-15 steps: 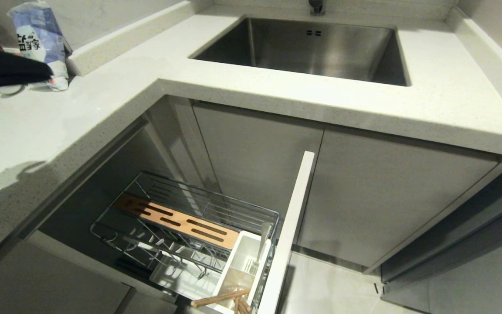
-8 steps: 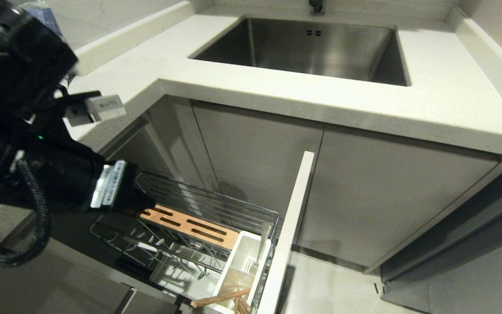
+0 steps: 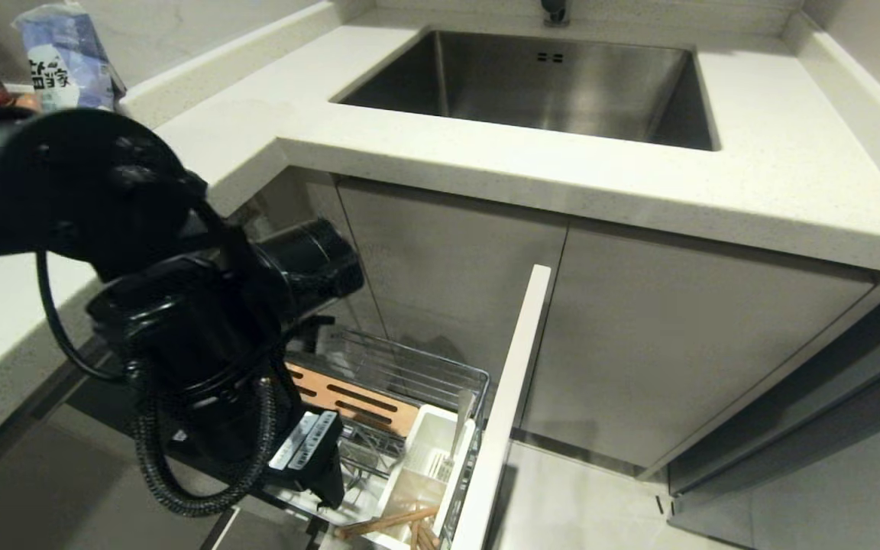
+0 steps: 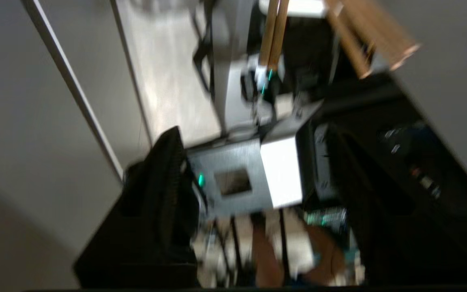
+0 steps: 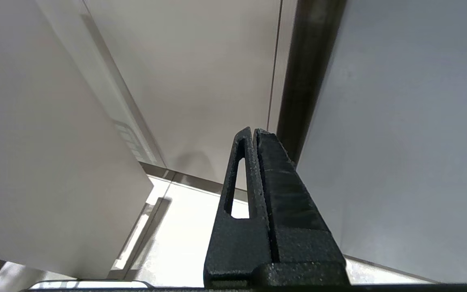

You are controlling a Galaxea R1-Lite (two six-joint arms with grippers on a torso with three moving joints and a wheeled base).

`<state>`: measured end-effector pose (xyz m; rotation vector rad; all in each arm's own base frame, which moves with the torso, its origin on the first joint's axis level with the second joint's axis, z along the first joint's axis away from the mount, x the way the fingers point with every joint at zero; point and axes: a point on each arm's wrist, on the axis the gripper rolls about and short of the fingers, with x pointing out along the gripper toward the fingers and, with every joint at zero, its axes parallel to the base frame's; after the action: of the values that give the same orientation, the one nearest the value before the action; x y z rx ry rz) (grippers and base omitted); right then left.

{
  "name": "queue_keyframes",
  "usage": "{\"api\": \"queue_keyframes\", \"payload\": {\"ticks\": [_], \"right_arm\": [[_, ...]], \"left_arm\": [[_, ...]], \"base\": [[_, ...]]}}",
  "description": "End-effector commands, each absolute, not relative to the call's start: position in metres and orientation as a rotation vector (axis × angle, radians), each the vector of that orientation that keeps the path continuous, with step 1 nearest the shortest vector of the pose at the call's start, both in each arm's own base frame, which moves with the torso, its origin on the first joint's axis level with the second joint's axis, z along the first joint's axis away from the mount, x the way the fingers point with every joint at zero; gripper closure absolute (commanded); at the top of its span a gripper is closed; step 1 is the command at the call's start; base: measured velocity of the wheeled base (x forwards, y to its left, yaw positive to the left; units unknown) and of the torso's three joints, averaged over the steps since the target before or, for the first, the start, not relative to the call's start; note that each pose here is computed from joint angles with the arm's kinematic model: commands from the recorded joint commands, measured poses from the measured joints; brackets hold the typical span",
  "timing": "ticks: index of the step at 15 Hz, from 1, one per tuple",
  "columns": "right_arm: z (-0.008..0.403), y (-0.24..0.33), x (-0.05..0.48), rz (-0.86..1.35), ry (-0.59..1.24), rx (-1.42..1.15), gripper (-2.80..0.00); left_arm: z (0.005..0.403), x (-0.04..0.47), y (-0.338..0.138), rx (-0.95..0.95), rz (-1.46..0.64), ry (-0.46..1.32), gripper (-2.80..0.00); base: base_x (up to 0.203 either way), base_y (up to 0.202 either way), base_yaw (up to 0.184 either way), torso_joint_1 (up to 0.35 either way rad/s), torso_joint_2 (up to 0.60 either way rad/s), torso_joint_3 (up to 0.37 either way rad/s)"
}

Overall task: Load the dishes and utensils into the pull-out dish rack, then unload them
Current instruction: Take the chopsticks out of the cupboard

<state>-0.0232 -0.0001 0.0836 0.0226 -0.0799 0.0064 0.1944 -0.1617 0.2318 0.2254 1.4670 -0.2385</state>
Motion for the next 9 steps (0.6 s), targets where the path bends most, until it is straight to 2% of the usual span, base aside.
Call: {"api": "queue_keyframes", "payload": {"ticks": [1,6,9], "right_arm": [[0.076,0.000,-0.021,0.007,-0.055,0.021,0.00],[0.076,0.000,-0.021,0.007,-0.055,0.022,0.00],[0.076,0.000,-0.021,0.007,-0.055,0.021,0.00]], "left_arm": [[0.195,0.215,-0.179,0.296,-0.190,1.609,-2.80],[0.136,0.239,-0.200,0.379,-0.218,1.823,-2.80],[0.113,0.251,-0.201,0.403,-0.208,1.891,-2.80]], "base": [[0.000,0.000,0.000,0.000,0.00,0.000],[0.000,0.000,0.000,0.000,0.00,0.000],[0.000,0.000,0.000,0.000,0.00,0.000]]}}
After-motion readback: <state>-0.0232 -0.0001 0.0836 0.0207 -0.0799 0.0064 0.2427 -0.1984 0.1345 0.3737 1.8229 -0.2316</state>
